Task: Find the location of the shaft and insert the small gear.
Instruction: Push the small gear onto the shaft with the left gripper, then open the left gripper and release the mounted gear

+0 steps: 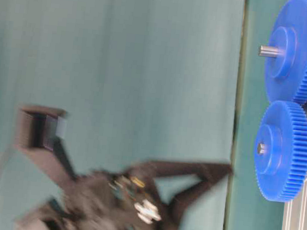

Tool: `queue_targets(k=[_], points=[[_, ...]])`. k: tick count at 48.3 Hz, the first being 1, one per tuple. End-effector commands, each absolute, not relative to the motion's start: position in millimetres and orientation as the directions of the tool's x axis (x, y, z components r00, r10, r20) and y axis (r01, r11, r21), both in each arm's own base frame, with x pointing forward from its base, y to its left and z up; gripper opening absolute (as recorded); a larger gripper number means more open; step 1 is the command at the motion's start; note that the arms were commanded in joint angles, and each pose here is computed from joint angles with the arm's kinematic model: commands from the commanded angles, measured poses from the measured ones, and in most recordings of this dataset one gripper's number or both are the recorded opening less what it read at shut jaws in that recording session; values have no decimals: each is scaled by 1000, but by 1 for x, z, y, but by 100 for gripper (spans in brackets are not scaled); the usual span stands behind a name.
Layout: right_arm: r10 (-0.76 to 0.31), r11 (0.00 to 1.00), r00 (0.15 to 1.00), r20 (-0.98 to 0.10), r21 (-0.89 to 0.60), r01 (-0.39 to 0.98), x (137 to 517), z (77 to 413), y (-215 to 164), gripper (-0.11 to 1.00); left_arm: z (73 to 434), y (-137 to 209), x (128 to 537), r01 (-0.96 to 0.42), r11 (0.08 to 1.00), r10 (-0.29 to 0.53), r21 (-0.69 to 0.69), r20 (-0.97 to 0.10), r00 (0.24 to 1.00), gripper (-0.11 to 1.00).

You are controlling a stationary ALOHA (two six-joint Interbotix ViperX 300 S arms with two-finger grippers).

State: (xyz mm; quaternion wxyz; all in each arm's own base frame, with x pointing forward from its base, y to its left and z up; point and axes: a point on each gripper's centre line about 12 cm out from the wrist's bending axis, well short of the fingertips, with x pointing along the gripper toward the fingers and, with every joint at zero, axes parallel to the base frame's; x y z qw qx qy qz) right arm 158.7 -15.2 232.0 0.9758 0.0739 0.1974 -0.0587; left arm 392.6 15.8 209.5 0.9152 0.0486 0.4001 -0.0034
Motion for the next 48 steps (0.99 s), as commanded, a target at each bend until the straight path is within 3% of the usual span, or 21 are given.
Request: queue_targets(k=[1, 10, 25, 41, 48], points=[[-84, 981, 921, -381, 130, 144, 161, 237, -15, 5, 200, 15, 393, 45, 996, 31, 83, -735, 678, -2], [-84, 981, 921, -380, 130, 143, 161, 237, -15, 5, 190, 11, 409, 40, 997, 24, 69, -742, 670, -2], [-84, 978, 922, -378, 144, 149, 161, 238, -15, 5, 249, -9, 452, 80, 993, -9, 83, -636, 772, -2], [-84, 976, 920, -383, 157, 154, 161, 236, -15, 5, 286, -9, 420, 90, 991, -9, 95, -633, 774, -2], [-84, 975, 921, -380, 158, 154, 161, 237, -15, 5, 310, -11, 395, 86, 992, -16, 93, -584, 811, -2]])
